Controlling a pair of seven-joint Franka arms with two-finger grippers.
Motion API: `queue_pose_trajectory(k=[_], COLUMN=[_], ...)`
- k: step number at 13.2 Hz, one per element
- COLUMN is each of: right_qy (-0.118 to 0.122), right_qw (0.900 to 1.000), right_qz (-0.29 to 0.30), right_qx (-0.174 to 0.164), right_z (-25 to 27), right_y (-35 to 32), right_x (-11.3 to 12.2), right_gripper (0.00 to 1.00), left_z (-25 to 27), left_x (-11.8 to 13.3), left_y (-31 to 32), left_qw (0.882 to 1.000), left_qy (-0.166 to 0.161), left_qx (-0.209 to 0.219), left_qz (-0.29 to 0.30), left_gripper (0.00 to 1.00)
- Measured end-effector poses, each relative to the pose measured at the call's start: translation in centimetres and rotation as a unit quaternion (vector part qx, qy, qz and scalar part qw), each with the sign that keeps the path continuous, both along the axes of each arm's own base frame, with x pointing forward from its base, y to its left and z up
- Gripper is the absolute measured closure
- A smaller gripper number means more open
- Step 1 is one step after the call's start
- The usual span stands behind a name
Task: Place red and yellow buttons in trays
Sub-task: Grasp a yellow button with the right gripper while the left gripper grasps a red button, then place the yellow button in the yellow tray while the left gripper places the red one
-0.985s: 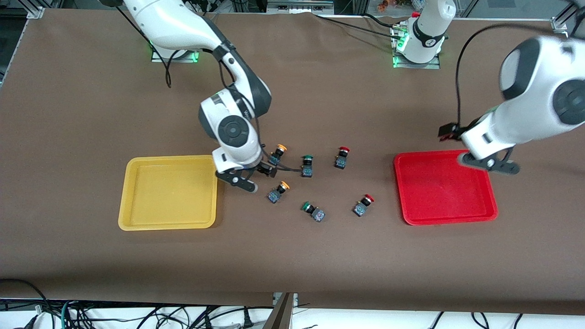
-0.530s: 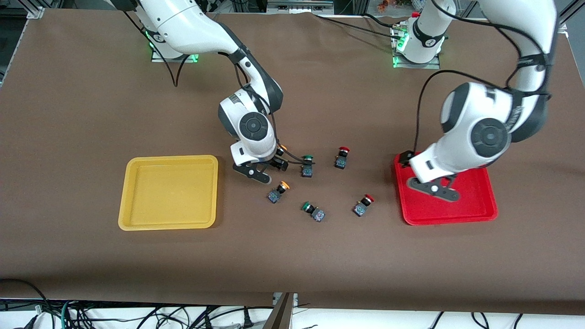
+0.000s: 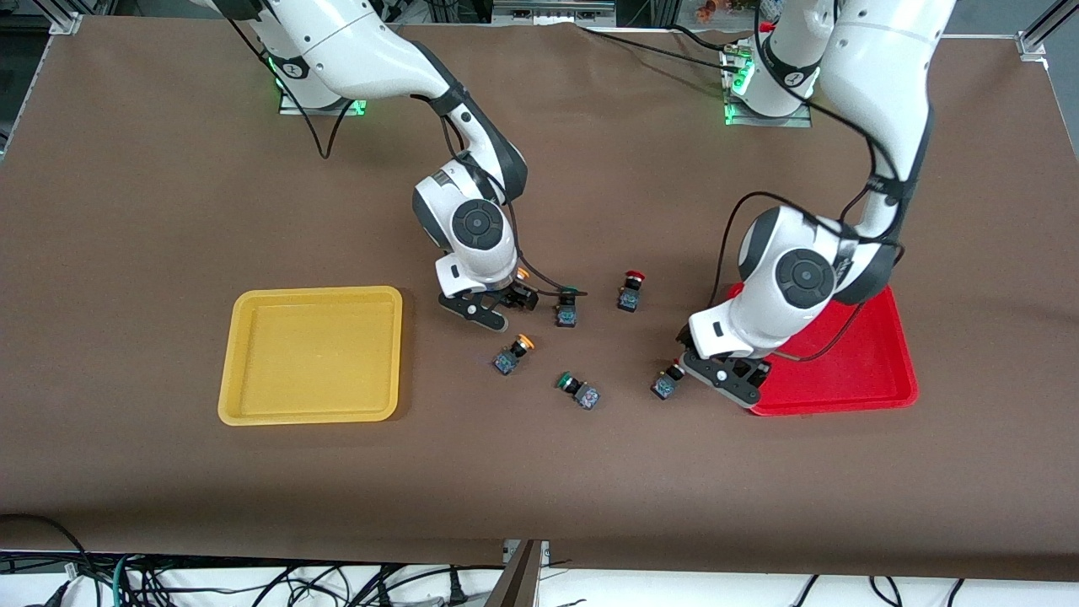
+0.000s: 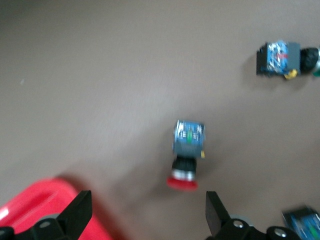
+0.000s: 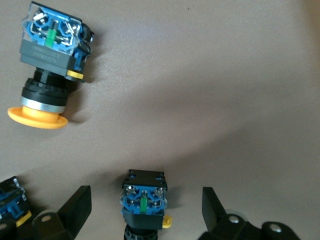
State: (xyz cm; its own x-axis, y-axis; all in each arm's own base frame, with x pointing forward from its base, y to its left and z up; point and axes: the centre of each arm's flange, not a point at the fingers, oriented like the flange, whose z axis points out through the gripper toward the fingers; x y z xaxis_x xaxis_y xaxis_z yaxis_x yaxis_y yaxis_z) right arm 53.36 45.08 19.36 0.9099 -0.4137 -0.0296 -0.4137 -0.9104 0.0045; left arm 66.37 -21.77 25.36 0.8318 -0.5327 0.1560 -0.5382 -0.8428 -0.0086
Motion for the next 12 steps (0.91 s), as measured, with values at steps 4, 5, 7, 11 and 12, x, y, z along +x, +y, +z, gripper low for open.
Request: queue_pose_trajectory(k=[4,5,7,11,12], right_qy=[-0.002,-0.003,-0.008,0.011,0.019], right_qw=[1.0,1.0,1.0,0.998,0.997], right_qz=[0.003,0.003,0.004,0.053,0.07], right_qx=[0.001,0.002,0.002,-0.016,-0.017], right_z=[-1.1,-1.0,-0.3,5.8,7.5], right_y=[0.3,0.3,0.0,-7.7,-11.5], right_x=[-0.5,-0.4,0.1,5.6,7.5], right_gripper=[0.54,0.59,0.59,0.59,0.59], left_z=[-5.1,-6.0,-7.4,-7.8,-7.8], left_x=[-0.3,-0.6,-1.2,-1.6,-1.6], left_y=[-2.4,-3.1,-4.3,-5.0,-4.9], left_qw=[0.999,0.999,0.999,0.999,0.999], left_qy=[-0.033,-0.035,-0.033,-0.032,-0.032], left_qx=[-0.016,-0.017,-0.018,-0.017,-0.017], left_qz=[-0.015,-0.02,-0.029,-0.034,-0.034], left_gripper=[0.0,0.0,0.0,0.05,0.06])
